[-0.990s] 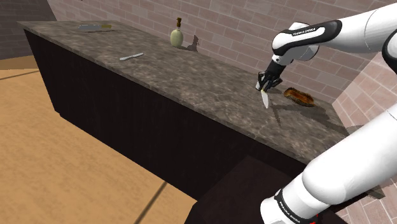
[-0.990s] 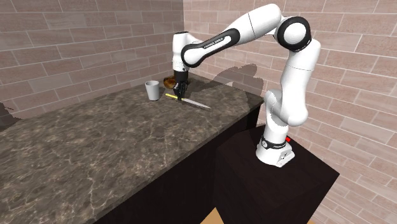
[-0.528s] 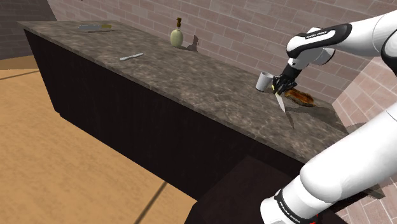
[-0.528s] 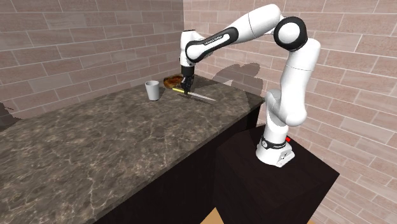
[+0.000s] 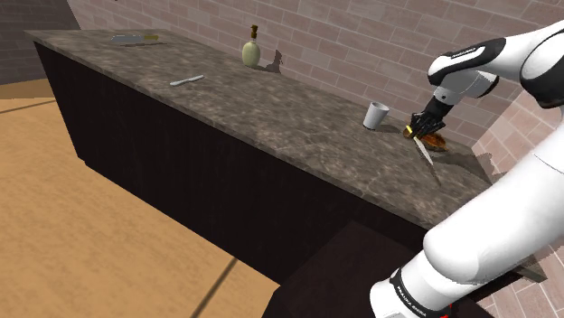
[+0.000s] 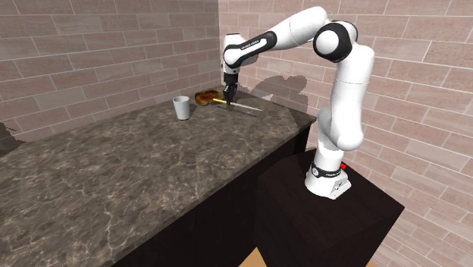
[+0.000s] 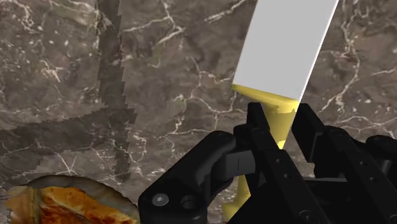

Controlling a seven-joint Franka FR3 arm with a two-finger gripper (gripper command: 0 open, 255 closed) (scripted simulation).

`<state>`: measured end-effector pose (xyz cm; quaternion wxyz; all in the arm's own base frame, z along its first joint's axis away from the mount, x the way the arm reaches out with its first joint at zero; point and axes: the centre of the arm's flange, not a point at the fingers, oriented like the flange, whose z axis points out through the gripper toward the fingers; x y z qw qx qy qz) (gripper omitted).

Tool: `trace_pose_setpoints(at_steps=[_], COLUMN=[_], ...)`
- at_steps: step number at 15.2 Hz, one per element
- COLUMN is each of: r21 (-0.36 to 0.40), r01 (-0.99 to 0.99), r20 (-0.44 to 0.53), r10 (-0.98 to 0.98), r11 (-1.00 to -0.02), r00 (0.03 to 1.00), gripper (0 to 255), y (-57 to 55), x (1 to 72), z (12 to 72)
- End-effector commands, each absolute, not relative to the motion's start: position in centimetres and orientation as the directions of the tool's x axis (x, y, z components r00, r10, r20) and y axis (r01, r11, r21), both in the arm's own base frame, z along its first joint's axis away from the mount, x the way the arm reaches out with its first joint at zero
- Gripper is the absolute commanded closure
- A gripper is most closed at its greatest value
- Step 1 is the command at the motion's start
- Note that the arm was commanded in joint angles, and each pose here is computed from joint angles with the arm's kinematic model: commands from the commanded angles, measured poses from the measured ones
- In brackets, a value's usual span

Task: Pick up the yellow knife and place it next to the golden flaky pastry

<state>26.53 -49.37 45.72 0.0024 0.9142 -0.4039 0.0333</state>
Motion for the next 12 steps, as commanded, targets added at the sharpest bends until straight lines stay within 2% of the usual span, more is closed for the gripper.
trace_pose_setpoints(at_steps=[1,12], r21=[-0.023,-0.023], r01=[-0.737,-0.737], r20=[0.063,0.063], r10=[-0.737,-0.737], r11=[-0.675,-0.675], r00=[0.673,0.673], gripper=[255,255], y=[-51.3,-62.0], x=[24.6,14.8], z=[45.9,45.9])
